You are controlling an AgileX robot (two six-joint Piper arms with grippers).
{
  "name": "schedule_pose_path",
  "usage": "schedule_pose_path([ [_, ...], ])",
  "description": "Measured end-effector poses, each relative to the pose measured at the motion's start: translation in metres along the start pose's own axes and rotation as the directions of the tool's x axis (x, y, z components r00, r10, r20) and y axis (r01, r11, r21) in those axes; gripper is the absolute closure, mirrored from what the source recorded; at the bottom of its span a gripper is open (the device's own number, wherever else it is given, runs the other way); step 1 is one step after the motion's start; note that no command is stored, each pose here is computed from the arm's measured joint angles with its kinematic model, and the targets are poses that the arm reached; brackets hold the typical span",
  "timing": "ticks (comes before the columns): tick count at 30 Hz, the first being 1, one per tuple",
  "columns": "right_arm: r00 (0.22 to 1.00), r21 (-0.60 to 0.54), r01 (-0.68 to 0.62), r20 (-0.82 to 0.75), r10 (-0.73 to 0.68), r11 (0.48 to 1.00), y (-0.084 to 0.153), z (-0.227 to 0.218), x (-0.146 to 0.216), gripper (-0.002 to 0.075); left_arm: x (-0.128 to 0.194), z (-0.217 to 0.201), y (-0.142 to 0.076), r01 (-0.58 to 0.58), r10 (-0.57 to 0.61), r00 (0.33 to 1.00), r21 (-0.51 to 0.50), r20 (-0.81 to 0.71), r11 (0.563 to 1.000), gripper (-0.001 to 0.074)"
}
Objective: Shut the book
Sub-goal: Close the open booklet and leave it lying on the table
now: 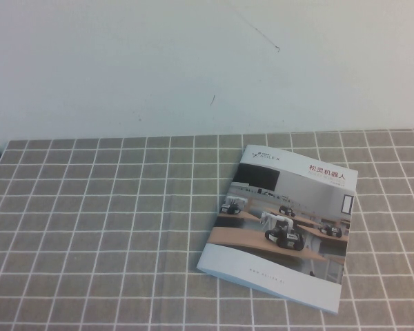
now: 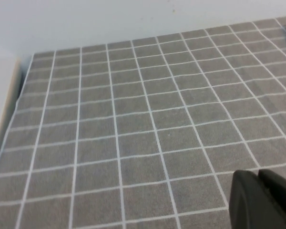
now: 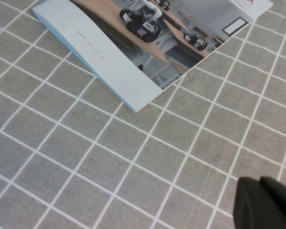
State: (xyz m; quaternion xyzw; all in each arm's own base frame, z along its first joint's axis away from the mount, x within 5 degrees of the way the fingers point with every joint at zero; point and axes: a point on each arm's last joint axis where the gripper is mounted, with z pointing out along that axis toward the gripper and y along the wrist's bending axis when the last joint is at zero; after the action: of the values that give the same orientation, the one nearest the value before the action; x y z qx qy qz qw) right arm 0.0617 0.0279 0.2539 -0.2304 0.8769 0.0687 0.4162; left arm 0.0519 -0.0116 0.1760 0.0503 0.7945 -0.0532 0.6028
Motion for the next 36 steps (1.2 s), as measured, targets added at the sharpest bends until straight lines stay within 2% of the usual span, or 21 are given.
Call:
schedule_pose_path([
  [4,1.000,0.000,0.000,0.000,0.000,1.000,0.0000,0.0000,0.0000,0.0729,0.0004,0.0000,0.0015,0.091,-0.091,0.996,-0.017,-0.003,0.996,0.0738],
  [36,1.000,-0.001,-0.001,0.000,0.001,1.000,0.0001,0.0000,0.0000,0.0729,0.0001,-0.0002,0.0029,0.084,-0.084,0.996,-0.033,-0.002,0.996,0.0738],
])
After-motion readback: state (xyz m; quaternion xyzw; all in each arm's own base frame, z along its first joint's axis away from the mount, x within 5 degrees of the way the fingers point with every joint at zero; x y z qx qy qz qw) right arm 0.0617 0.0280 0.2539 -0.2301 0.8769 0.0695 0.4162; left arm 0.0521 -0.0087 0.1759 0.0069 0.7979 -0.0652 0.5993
